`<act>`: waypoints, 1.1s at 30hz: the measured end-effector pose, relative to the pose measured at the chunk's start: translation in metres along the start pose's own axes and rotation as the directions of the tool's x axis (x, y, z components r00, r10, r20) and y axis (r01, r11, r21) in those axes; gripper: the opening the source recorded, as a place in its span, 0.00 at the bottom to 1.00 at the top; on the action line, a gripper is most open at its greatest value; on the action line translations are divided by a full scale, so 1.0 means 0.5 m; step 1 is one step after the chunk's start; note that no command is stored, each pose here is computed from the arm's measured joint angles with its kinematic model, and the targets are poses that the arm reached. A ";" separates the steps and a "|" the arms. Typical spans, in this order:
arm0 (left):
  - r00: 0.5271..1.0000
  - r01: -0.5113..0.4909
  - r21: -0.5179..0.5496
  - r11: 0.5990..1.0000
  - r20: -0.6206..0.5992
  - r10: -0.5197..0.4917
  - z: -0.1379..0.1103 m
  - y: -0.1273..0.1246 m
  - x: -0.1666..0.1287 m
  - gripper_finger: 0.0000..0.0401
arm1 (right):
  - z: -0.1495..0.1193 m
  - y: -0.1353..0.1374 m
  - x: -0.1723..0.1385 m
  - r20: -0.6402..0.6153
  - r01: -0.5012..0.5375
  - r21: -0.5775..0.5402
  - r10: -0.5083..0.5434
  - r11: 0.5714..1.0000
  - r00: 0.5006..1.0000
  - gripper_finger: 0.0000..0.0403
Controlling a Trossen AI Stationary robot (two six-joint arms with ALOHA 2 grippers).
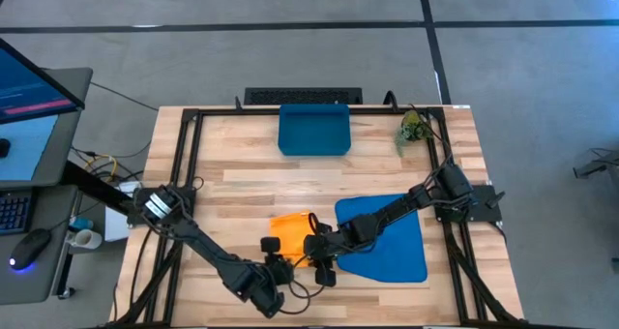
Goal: Roll microfiber towels into tight, uniform cylinder then place into a basket
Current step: Roll the yellow microfiber cloth
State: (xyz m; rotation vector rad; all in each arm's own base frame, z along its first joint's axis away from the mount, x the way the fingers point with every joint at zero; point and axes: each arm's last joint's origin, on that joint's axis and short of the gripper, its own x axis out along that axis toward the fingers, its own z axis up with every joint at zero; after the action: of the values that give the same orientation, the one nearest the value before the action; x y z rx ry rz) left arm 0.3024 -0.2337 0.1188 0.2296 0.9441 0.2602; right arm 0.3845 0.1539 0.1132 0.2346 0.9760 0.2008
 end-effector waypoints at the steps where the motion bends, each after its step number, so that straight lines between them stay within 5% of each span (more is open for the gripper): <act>1: 1.000 0.008 -0.012 1.000 -0.009 -0.009 0.001 0.000 0.004 0.13 | 0.000 0.000 0.000 0.000 0.000 0.000 0.000 1.000 1.000 0.29; 22: 0.991 0.080 -0.094 0.992 -0.102 -0.090 -0.001 0.005 0.017 0.08 | 0.022 -0.003 -0.010 -0.094 -0.069 0.020 0.071 0.997 0.993 0.35; 33: 0.990 0.072 -0.098 0.993 -0.111 -0.083 -0.004 0.006 0.017 0.08 | 0.008 0.033 -0.116 -0.226 0.091 -0.109 -0.114 0.990 0.967 0.32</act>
State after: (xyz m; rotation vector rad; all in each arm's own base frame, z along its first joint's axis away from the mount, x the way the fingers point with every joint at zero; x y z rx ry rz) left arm 0.3054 -0.2282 0.1119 0.0917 1.0493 0.2475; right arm 0.3550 0.1535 0.1659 0.0704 1.2039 0.1837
